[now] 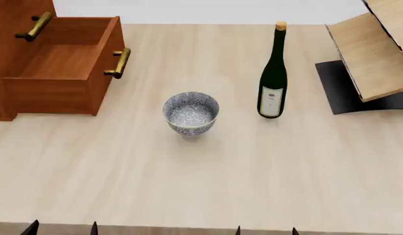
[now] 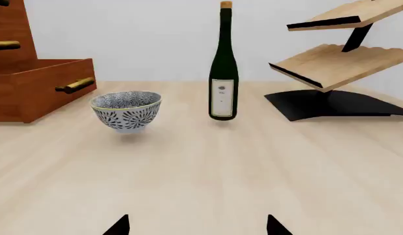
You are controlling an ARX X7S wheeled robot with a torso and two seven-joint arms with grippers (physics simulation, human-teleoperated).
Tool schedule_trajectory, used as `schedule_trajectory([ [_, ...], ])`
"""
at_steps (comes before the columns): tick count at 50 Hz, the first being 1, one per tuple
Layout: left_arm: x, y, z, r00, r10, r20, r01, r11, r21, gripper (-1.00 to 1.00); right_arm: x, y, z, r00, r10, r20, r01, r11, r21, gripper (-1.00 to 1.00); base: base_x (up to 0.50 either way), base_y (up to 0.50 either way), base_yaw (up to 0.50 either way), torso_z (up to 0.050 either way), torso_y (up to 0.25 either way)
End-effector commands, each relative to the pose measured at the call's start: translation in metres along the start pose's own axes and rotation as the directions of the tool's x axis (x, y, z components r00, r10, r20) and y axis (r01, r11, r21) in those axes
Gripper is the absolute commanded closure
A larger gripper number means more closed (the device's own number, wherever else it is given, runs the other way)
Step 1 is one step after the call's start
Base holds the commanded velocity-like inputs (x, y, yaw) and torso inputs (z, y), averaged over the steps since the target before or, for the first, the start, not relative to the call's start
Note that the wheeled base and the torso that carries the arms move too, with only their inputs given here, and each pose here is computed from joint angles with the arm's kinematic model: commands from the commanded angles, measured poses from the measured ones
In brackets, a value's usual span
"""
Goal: Put the wine bottle in the bottom drawer of the cabinet.
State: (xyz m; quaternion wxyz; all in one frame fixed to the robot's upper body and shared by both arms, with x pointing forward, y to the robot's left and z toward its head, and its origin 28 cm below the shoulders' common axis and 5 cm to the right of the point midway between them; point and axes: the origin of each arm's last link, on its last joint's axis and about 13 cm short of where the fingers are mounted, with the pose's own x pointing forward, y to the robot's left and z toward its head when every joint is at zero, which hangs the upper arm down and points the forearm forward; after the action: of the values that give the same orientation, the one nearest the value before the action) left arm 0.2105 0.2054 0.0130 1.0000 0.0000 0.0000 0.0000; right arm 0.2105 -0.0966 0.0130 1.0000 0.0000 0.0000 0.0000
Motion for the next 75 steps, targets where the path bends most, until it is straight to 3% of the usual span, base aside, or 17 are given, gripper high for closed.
schedule_trajectory([
  [1, 0.000, 0.000, 0.000, 1.000, 0.000, 0.000, 0.000, 1.000, 0.000, -1.00, 0.000, 0.000, 0.000, 1.000, 0.000, 0.000, 0.000, 1.000, 0.000, -1.00, 0.00, 0.00, 0.00, 0.000, 0.000],
  [9, 0.000, 0.000, -0.001, 0.999, 0.034, -0.005, -0.033, 0.999, 0.025, -1.00, -0.001, 0.001, -0.002, 1.000, 0.013, 0.019, -0.012, 1.000, -0.013, -1.00, 0.00, 0.00, 0.00, 0.000, 0.000],
  [14, -0.004, -0.002, 0.000, 0.999, -0.039, 0.029, 0.039, 0.999, 0.000, -1.00, -0.001, 0.001, -0.002, 1.000, 0.020, 0.020, -0.019, 0.999, -0.029, -1.00, 0.00, 0.00, 0.00, 0.010, 0.000],
  [16, -0.007, -0.006, 0.002, 0.996, -0.058, 0.061, 0.055, 0.997, 0.060, -1.00, -0.002, 0.002, -0.001, 1.000, 0.025, 0.014, -0.025, 0.999, -0.026, -1.00, 0.00, 0.00, 0.00, 0.050, 0.000],
  [33, -0.004, -0.003, 0.001, 0.999, -0.033, 0.039, 0.031, 0.999, 0.043, -1.00, -0.001, 0.002, -0.002, 0.999, 0.025, 0.020, -0.025, 0.999, -0.022, -1.00, 0.00, 0.00, 0.00, 0.050, 0.000],
  [36, -0.004, -0.002, 0.001, 0.999, 0.021, 0.043, -0.023, 0.998, 0.054, -1.00, -0.002, 0.002, 0.000, 0.999, 0.025, 0.021, -0.024, 0.999, -0.023, -1.00, 0.00, 0.00, 0.00, 0.050, 0.000],
  [44, -0.003, -0.003, -0.001, 0.999, -0.003, 0.041, 0.001, 0.999, 0.049, -1.00, -0.002, 0.002, 0.000, 1.000, 0.024, 0.020, -0.023, 0.999, -0.028, -1.00, 0.00, 0.00, 0.00, 0.050, 0.000],
  [59, -0.002, -0.002, 0.001, 0.999, 0.038, 0.010, -0.039, 0.996, 0.077, -1.00, -0.003, 0.003, 0.003, 1.000, 0.015, 0.016, -0.015, 0.999, -0.034, -1.00, 0.00, 0.00, 0.00, 0.049, 0.000],
  [63, -0.003, -0.001, 0.008, 1.000, 0.026, 0.012, -0.027, 0.996, 0.080, -1.00, -0.003, 0.000, 0.016, 1.000, -0.001, 0.031, 0.002, 0.999, -0.032, -1.00, 0.00, 0.00, 0.00, 0.000, 0.000],
  [65, -0.004, 0.000, 0.017, 0.997, 0.073, 0.021, -0.075, 0.989, 0.125, -1.00, -0.003, 0.000, 0.026, 0.999, -0.002, 0.040, 0.003, 1.000, -0.025, -1.00, 0.00, 0.00, 0.00, 0.000, 0.000],
  [68, -0.006, -0.002, 0.034, 0.999, 0.048, 0.017, -0.050, 0.992, 0.116, -1.00, -0.006, 0.001, 0.034, 0.999, 0.012, 0.039, -0.010, 0.999, -0.031, -1.00, 0.00, 0.00, 0.00, 0.000, 0.000],
  [70, -0.007, -0.001, 0.046, 0.999, 0.041, 0.012, -0.042, 0.997, 0.068, -1.00, -0.007, 0.001, 0.040, 0.999, 0.018, 0.051, -0.016, 0.999, -0.031, -1.00, 0.00, 0.00, 0.00, 0.000, 0.000],
  [75, -0.011, -0.001, 0.068, 0.999, 0.035, 0.005, -0.036, 0.997, 0.066, -1.00, -0.012, 0.000, 0.059, 0.996, 0.018, 0.087, -0.016, 1.000, -0.022, -1.00, 0.00, 0.00, 0.00, 0.000, 0.000],
])
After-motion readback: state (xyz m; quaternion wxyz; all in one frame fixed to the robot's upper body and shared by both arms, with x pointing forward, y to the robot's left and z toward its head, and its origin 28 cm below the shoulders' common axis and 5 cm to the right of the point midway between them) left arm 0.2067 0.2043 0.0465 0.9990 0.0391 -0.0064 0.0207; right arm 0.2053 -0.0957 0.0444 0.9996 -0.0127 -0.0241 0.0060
